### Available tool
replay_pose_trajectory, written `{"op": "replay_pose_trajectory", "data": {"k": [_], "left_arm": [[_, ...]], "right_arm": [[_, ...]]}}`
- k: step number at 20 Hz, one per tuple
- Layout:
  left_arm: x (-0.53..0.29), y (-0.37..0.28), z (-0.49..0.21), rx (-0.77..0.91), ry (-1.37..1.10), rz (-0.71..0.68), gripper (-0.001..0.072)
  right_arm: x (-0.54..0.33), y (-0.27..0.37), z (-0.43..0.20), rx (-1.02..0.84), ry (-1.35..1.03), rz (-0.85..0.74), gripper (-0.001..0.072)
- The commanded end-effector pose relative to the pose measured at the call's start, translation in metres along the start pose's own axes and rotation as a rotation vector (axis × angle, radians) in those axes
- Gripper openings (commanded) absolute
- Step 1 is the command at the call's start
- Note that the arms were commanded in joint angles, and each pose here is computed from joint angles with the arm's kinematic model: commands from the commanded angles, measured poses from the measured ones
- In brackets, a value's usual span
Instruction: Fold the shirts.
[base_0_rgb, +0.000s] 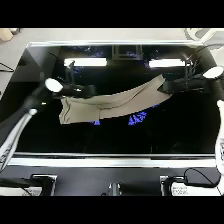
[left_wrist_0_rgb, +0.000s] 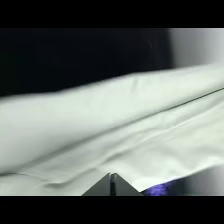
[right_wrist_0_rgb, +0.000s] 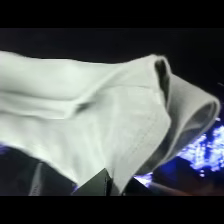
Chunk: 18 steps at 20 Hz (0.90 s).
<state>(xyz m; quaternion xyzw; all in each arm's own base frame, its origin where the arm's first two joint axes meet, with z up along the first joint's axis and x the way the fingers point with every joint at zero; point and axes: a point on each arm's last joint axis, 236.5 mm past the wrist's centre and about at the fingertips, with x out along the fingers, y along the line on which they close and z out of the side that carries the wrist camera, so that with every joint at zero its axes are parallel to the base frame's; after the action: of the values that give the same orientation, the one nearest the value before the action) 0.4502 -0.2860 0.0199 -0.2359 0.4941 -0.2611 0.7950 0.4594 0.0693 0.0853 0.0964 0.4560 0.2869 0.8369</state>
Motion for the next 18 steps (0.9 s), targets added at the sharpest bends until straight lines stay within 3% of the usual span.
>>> {"op": "replay_pose_trajectory", "data": {"k": [1, 6, 10, 14, 18], "left_arm": [[0.068, -0.031, -0.037, -0.196, 0.059, -0.125, 0.0034], [0.125, -0.08, -0.083, -0.453, 0.092, -0.24, 0.0034], [0.143, -0.101, -0.103, -0.5, 0.095, -0.293, 0.0033], [0.098, -0.075, -0.029, -0.396, -0.042, -0.315, 0.0031], [-0.035, -0.035, 0.086, -0.255, -0.298, -0.298, 0.0031]], "right_arm": [[-0.053, 0.074, 0.003, -0.08, -0.03, 0.055, 0.0016], [-0.082, 0.136, 0.001, -0.126, -0.06, 0.088, 0.0016], [-0.091, 0.143, 0.0, -0.125, -0.073, 0.087, 0.0016], [-0.077, 0.133, 0.012, -0.089, -0.095, 0.099, 0.0016], [-0.011, 0.176, 0.042, -0.103, -0.161, 0.245, 0.0016]]}}
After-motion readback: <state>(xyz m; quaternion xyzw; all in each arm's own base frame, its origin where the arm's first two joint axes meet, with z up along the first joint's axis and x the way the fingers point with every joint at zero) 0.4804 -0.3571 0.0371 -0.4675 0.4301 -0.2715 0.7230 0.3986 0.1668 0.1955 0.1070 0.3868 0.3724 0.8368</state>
